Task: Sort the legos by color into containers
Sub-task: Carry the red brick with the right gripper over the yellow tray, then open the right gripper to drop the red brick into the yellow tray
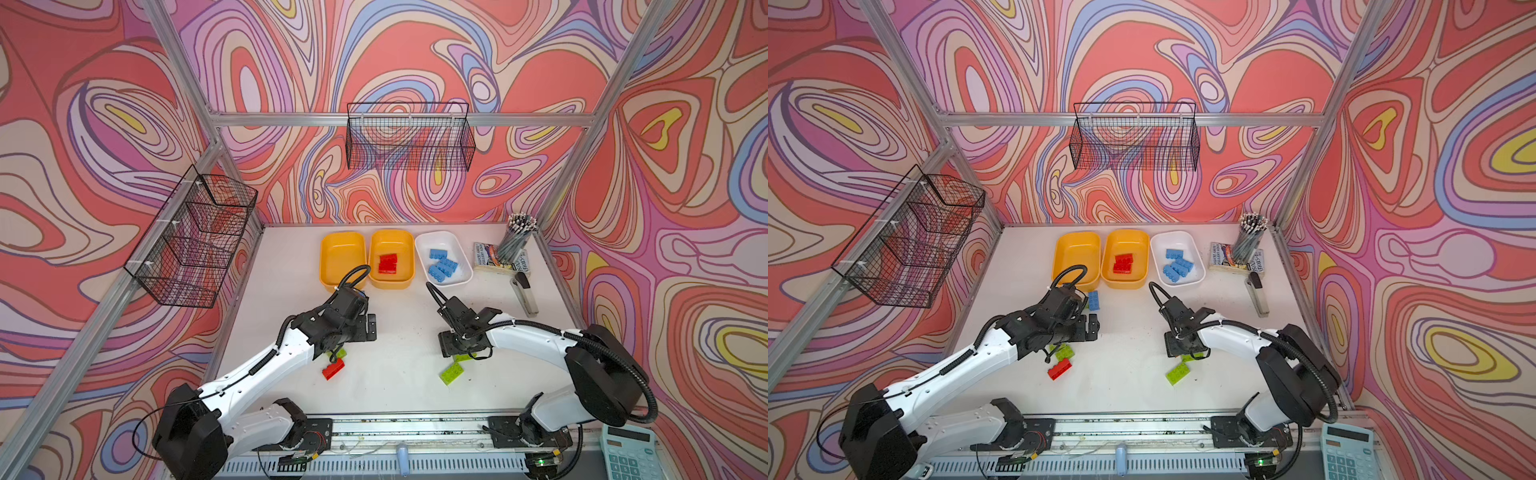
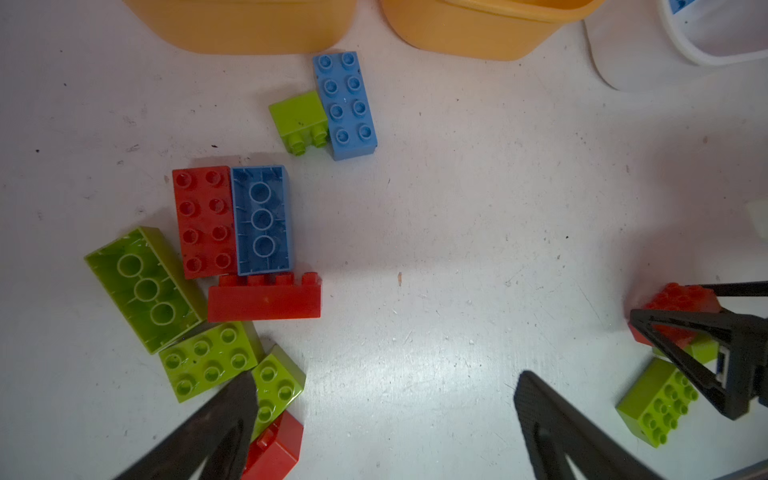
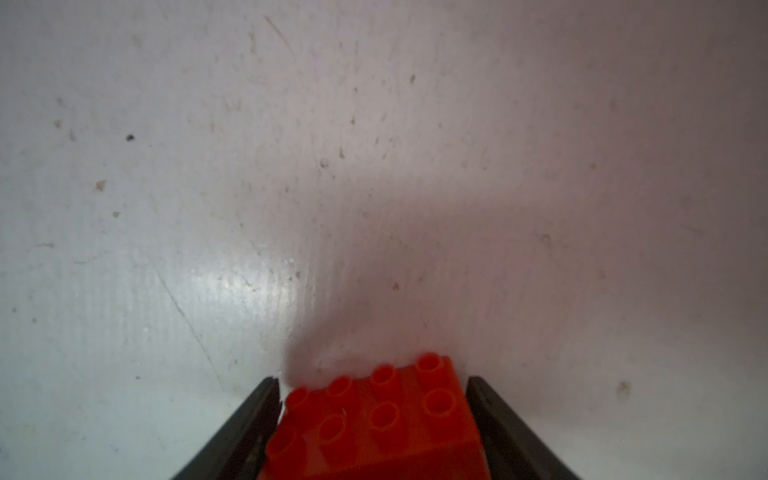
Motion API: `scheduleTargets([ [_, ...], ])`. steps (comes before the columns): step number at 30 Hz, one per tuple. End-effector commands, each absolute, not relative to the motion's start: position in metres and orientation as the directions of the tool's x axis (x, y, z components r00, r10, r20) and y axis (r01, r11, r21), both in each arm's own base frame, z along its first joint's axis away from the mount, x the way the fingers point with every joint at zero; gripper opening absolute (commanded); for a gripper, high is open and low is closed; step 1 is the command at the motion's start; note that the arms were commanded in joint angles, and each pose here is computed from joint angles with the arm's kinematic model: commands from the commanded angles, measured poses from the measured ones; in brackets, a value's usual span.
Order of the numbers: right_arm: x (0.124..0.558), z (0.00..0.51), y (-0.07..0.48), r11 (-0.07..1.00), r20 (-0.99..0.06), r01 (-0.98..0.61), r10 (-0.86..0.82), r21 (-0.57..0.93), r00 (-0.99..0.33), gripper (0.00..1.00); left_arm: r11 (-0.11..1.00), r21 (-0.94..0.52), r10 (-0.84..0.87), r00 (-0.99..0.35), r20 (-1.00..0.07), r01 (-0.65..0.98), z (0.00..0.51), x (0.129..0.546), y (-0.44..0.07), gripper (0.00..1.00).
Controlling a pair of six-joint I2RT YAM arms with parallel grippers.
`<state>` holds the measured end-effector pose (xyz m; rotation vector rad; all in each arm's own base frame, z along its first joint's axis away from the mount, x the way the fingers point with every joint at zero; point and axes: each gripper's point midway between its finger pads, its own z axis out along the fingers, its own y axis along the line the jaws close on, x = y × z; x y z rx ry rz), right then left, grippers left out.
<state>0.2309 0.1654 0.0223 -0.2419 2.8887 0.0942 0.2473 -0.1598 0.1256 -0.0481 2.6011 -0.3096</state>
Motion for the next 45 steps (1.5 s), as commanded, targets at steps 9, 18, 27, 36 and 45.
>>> scheduleTargets([
  [9, 0.247, 0.046, 0.178, 0.985, -0.301, -0.163, -0.137, 0.064, -0.944, 0.58, 0.982, -0.187, -0.095, -0.866, -0.490, -0.002, 0.121, 0.245, -0.150, 1.00],
  [18, 0.309, 0.119, 0.233, 0.959, -0.473, -0.205, -0.092, 0.195, -0.876, 0.57, 0.986, -0.165, -0.079, -0.851, -0.519, 0.010, 0.125, 0.246, -0.144, 1.00],
  [27, 0.407, 0.151, 0.296, 0.952, -0.602, -0.266, -0.123, 0.155, -0.789, 0.57, 0.989, -0.148, -0.080, -0.854, -0.513, -0.004, 0.124, 0.261, -0.137, 1.00],
  [36, 0.485, 0.124, 0.332, 0.956, -0.629, -0.272, -0.144, 0.112, -0.764, 0.57, 0.980, -0.196, -0.130, -0.877, -0.463, -0.043, 0.115, 0.288, -0.141, 1.00],
  [45, 0.511, 0.127, 0.356, 0.931, -0.657, -0.337, -0.168, 0.138, -0.735, 0.95, 0.970, -0.230, -0.173, -0.893, -0.415, -0.081, 0.105, 0.301, -0.153, 1.00],
])
